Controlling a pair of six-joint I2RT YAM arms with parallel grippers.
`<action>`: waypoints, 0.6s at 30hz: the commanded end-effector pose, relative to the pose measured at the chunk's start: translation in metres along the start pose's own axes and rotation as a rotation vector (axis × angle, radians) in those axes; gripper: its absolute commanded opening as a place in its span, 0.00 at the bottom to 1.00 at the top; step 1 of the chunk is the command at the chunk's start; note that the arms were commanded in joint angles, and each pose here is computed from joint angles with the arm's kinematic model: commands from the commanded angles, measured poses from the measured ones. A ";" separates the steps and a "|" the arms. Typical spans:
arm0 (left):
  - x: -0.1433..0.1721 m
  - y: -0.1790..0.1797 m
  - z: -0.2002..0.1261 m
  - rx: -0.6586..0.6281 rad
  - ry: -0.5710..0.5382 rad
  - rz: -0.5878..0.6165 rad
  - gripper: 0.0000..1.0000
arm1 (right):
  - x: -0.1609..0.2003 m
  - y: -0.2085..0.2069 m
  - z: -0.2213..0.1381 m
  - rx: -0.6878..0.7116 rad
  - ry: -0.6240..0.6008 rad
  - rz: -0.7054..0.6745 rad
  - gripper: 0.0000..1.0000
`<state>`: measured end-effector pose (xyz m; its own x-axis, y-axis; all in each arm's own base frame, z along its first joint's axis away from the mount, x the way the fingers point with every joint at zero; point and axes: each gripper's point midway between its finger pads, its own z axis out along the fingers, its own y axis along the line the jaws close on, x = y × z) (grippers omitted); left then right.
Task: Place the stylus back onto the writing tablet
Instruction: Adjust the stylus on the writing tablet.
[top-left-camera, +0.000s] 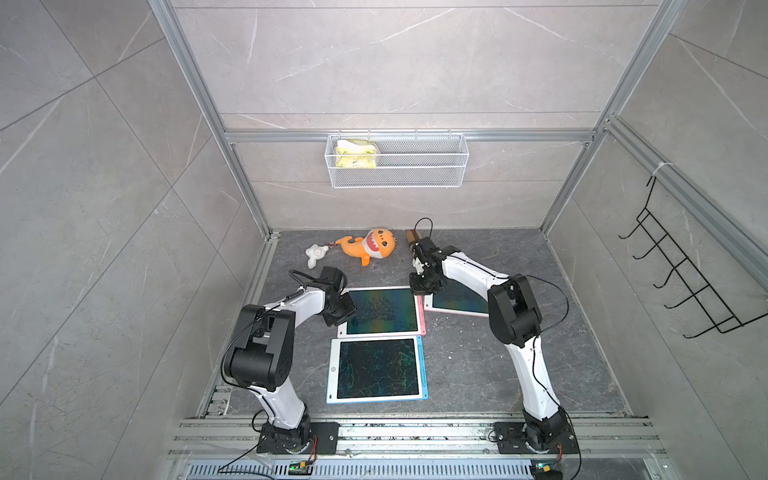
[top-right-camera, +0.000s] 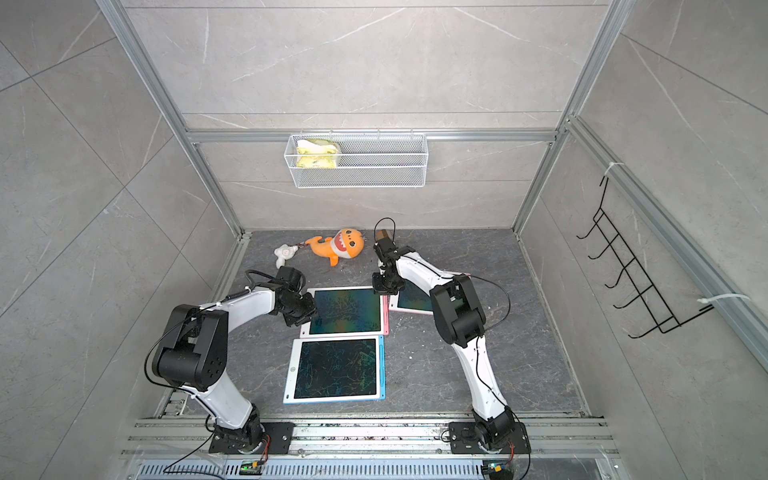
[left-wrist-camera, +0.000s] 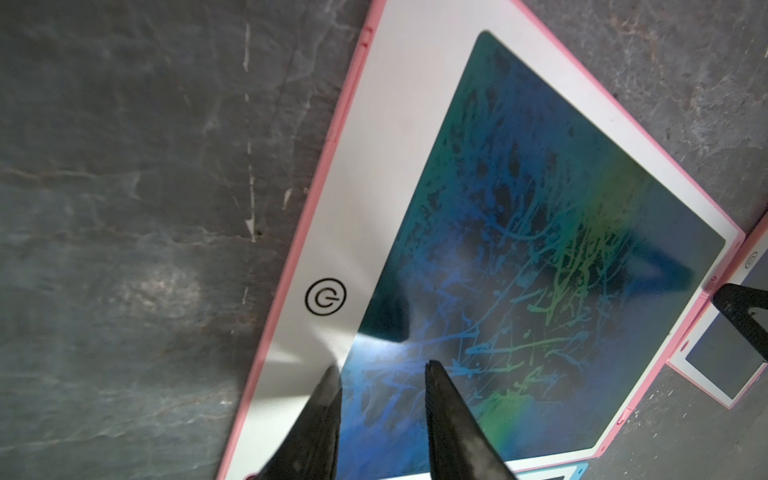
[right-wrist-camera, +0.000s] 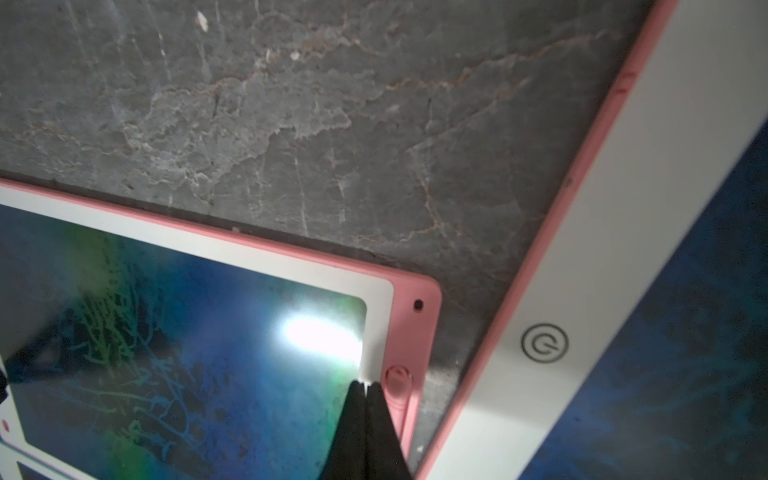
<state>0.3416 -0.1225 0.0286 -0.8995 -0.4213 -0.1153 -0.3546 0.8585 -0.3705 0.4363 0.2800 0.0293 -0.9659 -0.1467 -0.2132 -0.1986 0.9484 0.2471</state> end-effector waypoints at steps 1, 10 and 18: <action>0.013 0.009 0.008 -0.041 0.058 0.006 0.36 | 0.012 -0.008 0.010 0.040 0.038 -0.003 0.00; 0.014 0.010 0.010 -0.043 0.062 0.002 0.36 | 0.011 -0.003 0.009 0.011 0.025 -0.013 0.00; 0.015 0.008 0.009 -0.041 0.062 0.004 0.36 | -0.002 0.014 -0.017 -0.058 -0.039 -0.043 0.00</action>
<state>0.3417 -0.1244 0.0282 -0.9017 -0.4168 -0.1151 -0.3503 0.8601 -0.3708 0.4334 0.2786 0.0251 -0.9650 -0.1527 -0.2134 -0.2043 0.9475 0.2459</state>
